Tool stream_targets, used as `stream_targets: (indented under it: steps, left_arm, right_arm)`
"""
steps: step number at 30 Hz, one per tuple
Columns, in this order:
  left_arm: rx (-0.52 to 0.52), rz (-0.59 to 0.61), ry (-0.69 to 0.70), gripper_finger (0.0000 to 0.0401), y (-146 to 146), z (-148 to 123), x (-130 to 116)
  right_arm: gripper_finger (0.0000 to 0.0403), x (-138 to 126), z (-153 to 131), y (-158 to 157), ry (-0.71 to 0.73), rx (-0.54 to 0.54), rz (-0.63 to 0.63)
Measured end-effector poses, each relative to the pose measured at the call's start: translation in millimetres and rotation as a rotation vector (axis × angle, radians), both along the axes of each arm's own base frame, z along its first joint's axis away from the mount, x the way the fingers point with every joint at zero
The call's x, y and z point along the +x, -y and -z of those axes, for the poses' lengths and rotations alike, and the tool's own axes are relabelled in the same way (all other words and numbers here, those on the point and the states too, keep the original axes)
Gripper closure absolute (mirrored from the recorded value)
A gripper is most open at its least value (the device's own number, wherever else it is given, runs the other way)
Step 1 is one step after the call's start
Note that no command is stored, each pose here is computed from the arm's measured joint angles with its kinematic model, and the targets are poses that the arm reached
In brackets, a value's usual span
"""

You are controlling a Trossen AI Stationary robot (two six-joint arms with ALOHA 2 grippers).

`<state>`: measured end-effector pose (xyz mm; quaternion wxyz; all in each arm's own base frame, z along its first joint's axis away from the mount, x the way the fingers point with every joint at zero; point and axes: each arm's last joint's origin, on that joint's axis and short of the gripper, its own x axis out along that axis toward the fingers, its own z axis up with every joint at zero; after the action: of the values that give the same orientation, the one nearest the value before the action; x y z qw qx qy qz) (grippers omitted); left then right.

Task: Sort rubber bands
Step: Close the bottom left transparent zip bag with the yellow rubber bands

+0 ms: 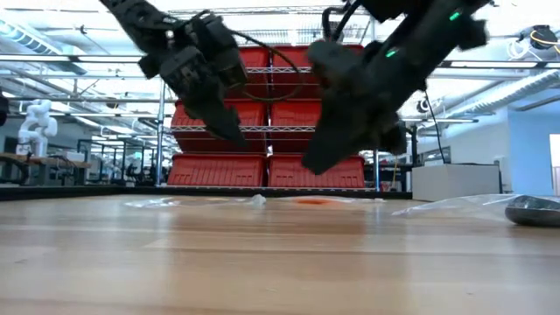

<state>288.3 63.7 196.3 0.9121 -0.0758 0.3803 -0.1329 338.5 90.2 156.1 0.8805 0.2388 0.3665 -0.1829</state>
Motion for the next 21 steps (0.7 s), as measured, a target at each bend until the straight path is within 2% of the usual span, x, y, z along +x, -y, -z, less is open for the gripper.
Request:
stream_targets:
  steps: [5, 9, 14, 21]
  left_arm:
    - [-0.137, 0.005, 0.192, 0.0248, -19, 7, -26]
    - [-0.198, 0.001, 0.361, 0.0248, -29, 6, -46]
    - [-0.152, -0.057, 0.492, 0.0247, -39, 3, -69]
    - [-0.126, -0.148, 0.497, 0.0248, -57, 4, -82]
  right_arm:
    - [0.0261, 20, 15, 29, 0.076, -0.001, 0.115]
    - [0.0239, 38, 35, 55, 0.158, 0.009, 0.193]
    - [0.0228, 51, 54, 83, 0.221, 0.037, 0.294]
    - [0.0242, 83, 71, 102, 0.24, 0.026, 0.347]
